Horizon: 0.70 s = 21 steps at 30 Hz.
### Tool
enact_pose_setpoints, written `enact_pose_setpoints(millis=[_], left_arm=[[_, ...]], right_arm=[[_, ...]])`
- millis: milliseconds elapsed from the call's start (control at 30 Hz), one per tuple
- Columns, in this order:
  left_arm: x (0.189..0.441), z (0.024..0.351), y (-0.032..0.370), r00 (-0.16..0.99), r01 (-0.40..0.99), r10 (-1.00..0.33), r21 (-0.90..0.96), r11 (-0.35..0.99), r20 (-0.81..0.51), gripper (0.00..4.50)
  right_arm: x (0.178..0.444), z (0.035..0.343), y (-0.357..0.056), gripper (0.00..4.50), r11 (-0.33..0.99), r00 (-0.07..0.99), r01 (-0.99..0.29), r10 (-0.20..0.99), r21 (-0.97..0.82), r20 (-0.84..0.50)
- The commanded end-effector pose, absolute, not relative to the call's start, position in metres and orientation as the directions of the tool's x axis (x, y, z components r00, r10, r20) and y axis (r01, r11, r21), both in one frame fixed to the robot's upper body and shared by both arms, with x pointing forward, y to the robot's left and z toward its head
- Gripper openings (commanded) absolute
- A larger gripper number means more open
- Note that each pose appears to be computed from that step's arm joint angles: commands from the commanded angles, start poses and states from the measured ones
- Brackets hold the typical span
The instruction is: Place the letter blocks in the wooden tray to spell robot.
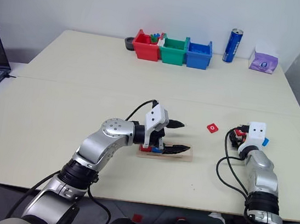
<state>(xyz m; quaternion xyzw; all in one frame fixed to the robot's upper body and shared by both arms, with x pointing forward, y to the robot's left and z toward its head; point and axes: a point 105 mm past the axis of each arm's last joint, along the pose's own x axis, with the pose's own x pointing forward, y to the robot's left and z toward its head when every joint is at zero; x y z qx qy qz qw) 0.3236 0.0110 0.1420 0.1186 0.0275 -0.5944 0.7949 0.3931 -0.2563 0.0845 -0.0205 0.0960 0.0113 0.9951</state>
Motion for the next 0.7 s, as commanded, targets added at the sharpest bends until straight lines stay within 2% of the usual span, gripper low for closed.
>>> enact_pose_setpoints(millis=[33, 100, 333, 533, 700], left_arm=[[0.319, 0.156, 0.005, 0.263, 0.954, -0.952, 0.192, 0.232, -0.154, 4.50], [0.319, 0.155, 0.006, 0.260, 0.954, -0.953, 0.193, 0.229, -0.158, 4.50], [0.307, 0.149, 0.031, 0.212, 0.962, -0.952, 0.220, 0.163, -0.220, 4.50], [0.289, 0.140, 0.062, 0.176, 0.970, -0.938, 0.217, 0.113, -0.298, 4.50], [0.281, 0.136, 0.072, 0.168, 0.974, -0.930, 0.203, 0.104, -0.328, 4.50]], right_arm=[[0.389, 0.085, -0.261, 2.10, 0.999, 0.982, -0.005, -0.005, -0.048, -0.190], [0.386, 0.086, -0.260, 1.45, 1.000, 0.980, 0.019, -0.021, -0.009, -0.200], [0.353, 0.103, -0.213, 1.46, 0.997, 0.968, -0.066, 0.052, -0.049, -0.247], [0.319, 0.109, -0.165, 1.46, 0.996, 0.938, -0.084, 0.092, 0.039, -0.335], [0.303, 0.104, -0.132, 1.46, 0.992, 0.904, -0.102, 0.121, 0.069, -0.411]])
